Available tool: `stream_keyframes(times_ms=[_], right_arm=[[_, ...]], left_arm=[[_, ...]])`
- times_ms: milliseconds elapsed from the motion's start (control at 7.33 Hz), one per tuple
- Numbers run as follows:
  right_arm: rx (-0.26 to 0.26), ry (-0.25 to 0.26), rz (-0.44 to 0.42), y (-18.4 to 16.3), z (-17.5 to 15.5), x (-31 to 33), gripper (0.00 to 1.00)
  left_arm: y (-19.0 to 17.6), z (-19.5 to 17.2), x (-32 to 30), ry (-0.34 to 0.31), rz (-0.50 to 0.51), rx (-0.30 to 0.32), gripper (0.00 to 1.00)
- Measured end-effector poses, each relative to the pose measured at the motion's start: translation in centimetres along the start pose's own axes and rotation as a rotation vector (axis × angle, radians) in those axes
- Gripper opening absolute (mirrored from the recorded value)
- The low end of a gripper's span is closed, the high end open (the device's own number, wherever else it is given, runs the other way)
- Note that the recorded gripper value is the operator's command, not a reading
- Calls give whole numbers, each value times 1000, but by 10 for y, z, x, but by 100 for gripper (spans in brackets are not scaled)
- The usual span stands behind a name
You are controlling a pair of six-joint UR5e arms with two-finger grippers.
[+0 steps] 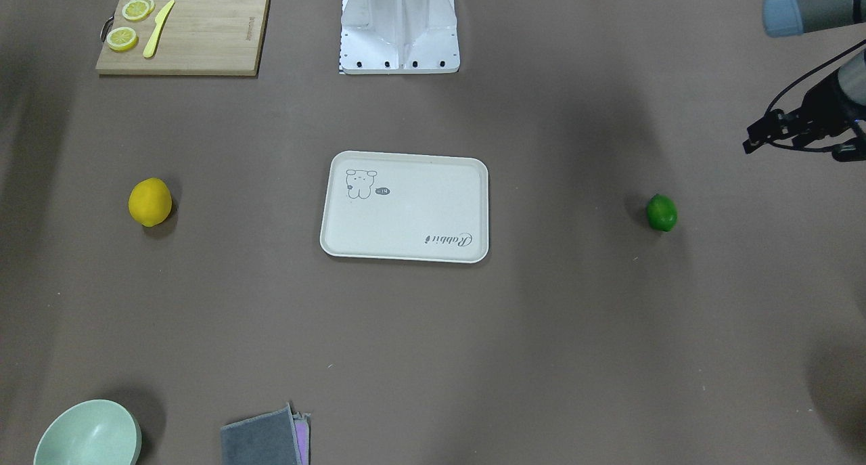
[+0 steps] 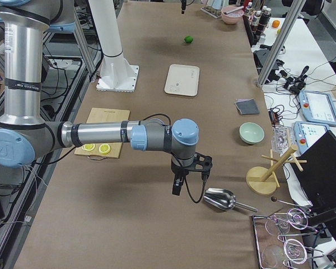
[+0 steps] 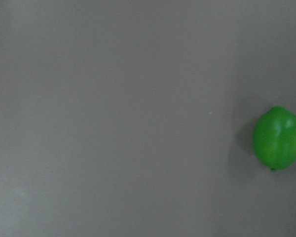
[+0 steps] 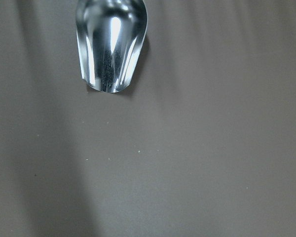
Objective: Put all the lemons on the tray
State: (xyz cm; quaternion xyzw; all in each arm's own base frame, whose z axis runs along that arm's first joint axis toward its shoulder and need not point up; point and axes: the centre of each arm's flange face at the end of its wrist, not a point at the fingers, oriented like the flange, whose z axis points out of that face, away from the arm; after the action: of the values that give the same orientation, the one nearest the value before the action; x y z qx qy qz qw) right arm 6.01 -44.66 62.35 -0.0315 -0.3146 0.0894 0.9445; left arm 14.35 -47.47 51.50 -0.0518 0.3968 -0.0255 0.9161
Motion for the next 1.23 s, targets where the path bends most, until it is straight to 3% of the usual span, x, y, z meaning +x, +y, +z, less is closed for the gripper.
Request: stream_keyframes(times_ms=[273,545,682,955,1227], right_arm=[[-2,-25,-51,-14,1,-46,100],[18,-71,-89,-38,-8,-142,100],[9,-106,-120,-37,-2,-185,100],[-15,-179,-103,-27,19,-238,100],[-54,-214,-79,-11,49,-276,100]], left_arm=[[-30,14,41,10,-41,-12,97],[-40,32,74,10,-42,-36,97],[-46,39,85,8,-36,-44,97],[-52,58,103,-2,-29,-67,97],[-47,79,115,-15,-23,-76,97]])
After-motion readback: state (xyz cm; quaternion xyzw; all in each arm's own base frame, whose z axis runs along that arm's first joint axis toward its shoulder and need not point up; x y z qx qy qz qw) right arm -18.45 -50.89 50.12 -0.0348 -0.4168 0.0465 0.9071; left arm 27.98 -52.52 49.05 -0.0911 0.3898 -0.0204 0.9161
